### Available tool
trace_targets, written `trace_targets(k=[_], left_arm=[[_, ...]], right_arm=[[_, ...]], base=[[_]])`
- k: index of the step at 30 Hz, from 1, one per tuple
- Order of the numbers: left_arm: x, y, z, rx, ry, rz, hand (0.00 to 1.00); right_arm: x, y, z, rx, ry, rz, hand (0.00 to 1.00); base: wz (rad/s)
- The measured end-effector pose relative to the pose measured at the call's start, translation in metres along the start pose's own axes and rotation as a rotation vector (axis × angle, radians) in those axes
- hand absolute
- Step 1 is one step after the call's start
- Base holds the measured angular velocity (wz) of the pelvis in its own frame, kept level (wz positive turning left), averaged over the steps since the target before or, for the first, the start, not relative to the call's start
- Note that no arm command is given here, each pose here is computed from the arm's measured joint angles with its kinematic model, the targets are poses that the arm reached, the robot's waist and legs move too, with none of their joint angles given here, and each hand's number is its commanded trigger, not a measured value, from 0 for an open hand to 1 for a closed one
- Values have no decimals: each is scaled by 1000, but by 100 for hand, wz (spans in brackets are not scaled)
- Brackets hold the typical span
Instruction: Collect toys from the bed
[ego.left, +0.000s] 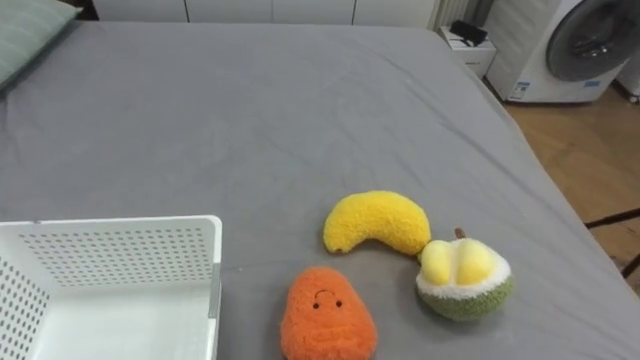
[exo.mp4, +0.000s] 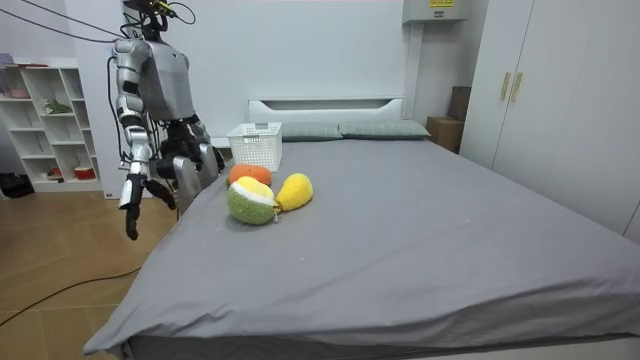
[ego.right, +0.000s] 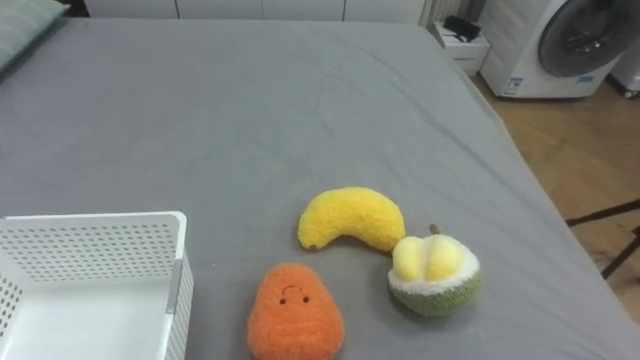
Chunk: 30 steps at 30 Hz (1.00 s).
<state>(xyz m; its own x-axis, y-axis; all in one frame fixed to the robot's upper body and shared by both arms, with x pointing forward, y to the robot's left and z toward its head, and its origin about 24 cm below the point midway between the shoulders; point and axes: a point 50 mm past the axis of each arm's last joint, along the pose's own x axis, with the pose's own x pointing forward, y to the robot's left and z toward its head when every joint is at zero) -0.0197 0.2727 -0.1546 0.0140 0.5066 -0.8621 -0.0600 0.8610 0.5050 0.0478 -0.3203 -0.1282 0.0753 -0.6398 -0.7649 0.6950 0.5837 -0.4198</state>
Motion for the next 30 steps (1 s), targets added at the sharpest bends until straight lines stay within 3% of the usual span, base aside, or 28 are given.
trace_targets(k=[7,14,20,30], left_arm=[[0,1,2,6,-30,-2,0],[-1,-5,5,43,-47,-18,0],[-2,-7,8,59,-64,-23,0],[-2,-9,10,73,-77,-30,0]], right_arm=[[-18,20,69,36,-326,16,0],[-57,42,120,52,-614,103,0],[-78,49,140,12,-767,125,0],[-99,66,150,9,-867,215,0]], base=[[-7],[0],[0],[1]])
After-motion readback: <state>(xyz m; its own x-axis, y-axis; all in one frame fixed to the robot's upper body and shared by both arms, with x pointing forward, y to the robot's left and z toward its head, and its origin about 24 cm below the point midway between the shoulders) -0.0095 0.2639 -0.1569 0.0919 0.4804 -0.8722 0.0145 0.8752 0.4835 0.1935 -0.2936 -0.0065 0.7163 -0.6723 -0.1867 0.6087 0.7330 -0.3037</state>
